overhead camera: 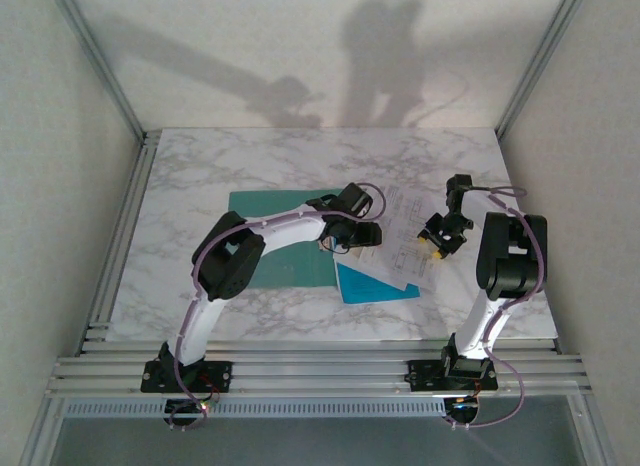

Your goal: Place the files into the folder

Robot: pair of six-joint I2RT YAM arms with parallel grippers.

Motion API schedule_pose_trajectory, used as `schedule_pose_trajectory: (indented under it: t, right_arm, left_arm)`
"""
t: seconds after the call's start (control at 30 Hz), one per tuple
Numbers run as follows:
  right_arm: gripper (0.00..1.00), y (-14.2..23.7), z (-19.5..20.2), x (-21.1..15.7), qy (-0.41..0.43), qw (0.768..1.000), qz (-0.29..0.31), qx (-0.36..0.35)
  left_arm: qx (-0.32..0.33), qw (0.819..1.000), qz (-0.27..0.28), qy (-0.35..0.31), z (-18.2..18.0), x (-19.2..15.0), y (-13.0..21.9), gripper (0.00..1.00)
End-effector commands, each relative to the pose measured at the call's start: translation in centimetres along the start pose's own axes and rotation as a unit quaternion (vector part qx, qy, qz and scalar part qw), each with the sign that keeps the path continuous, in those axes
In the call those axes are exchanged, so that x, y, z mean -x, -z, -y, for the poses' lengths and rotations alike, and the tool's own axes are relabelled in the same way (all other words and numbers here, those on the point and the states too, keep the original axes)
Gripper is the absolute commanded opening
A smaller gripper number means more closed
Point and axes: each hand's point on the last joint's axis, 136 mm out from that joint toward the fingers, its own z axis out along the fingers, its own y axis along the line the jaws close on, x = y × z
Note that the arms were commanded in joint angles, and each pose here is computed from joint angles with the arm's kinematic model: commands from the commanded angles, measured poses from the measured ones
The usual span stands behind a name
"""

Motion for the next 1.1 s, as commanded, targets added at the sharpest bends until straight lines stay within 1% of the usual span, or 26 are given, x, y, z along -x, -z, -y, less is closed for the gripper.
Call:
schedule_pose_trajectory:
  t: [0.0,0.27,0.37,0.5,0.7,0.87,1.0,1.07]
  right_arm:
    - [0.42,-1.1,0.3,-0.2,0.005,1.0,-0.012,-0.008]
    - [0.42,-1.3,0.2,-0.3,0.004,1.0,-0.013,-0.004]
    - [0.42,-1.3,0.2,-0.4,0.003,1.0,-0.015,-0.005]
    - [0.42,-1.2,0.1,-0.4,0.004,1.0,-0.013,-0.004]
    - [0.42,-0.9,-0.3,-0.3,0.005,1.0,-0.007,0.006]
    - [0.47,0.2,-0.9,0.0,0.008,1.0,0.009,0.019]
    - [0.52,1.9,-1.3,0.4,0.011,0.999,0.034,0.029]
    - [0.56,3.7,-1.7,0.7,0.012,0.997,0.066,0.041]
  left_arm:
    - [0.017,1.0,-0.009,-0.013,-0.5,-0.8,-1.3,0.5]
    - [0.026,0.999,-0.009,-0.017,-0.8,-0.9,-1.5,0.49]
    - [0.021,1.0,-0.004,-0.019,-0.3,-0.8,-1.2,0.46]
    - [0.006,1.0,0.009,-0.024,1.0,-0.3,-0.5,0.37]
    - [0.003,1.0,0.017,-0.022,1.6,0.3,0.2,0.15]
    - [0.01,0.999,0.026,-0.018,1.4,0.6,0.6,0.0]
    - [0.004,0.999,0.038,-0.008,1.7,1.4,1.6,0.0]
    - [-0.004,0.999,0.048,0.0,1.8,2.0,2.6,0.0]
